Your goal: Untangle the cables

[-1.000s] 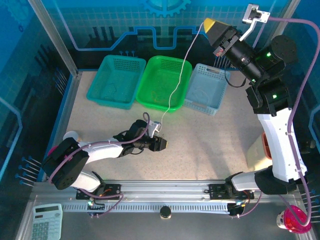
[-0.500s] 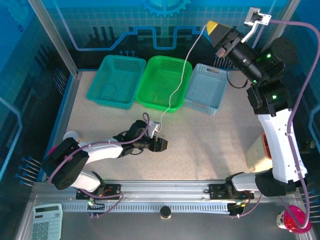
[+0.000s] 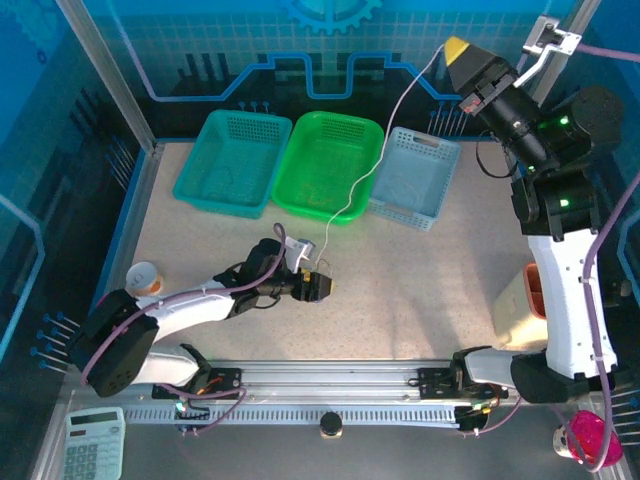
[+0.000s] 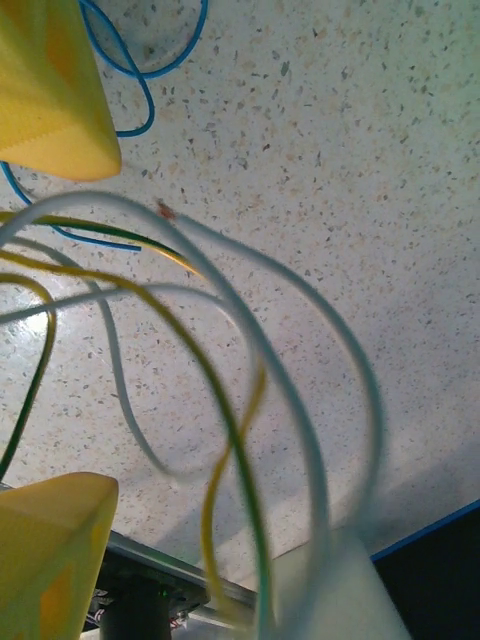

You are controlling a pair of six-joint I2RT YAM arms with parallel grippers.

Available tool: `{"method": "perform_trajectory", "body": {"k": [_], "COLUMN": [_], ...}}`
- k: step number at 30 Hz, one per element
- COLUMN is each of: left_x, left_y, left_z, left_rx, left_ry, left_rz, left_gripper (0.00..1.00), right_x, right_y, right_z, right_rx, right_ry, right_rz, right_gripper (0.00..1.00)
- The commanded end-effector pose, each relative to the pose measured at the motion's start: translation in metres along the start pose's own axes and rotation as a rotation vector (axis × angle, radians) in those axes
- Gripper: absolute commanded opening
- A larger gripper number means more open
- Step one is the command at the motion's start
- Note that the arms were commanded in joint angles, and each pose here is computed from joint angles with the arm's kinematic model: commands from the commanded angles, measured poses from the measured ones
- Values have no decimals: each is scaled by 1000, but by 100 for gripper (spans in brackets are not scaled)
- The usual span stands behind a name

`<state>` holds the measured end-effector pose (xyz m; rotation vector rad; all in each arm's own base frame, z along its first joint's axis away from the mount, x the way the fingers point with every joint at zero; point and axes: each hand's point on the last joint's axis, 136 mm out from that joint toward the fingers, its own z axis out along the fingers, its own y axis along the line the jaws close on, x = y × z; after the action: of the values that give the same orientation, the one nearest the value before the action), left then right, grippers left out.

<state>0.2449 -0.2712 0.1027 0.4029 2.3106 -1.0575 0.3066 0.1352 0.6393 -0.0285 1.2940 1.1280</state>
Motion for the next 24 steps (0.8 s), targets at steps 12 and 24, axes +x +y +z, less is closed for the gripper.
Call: {"method": "perform_trajectory", "body": {"k": [12,24], "left_x": [-51,-47], "left_y": [-23,55], "left_z": [-52,-74], "left_rx": [76,-365], "left_ry": [-175,-243], "left_rz": [-51,-87], "left_gripper": [99,99], "right_x": [10,20], "right_y": [-5,1], "right_z": [-3,3], "right_rx": [-11,-51], "right_ry": [25,57], "right_rz": [16,52], "right_gripper": [0,0]}}
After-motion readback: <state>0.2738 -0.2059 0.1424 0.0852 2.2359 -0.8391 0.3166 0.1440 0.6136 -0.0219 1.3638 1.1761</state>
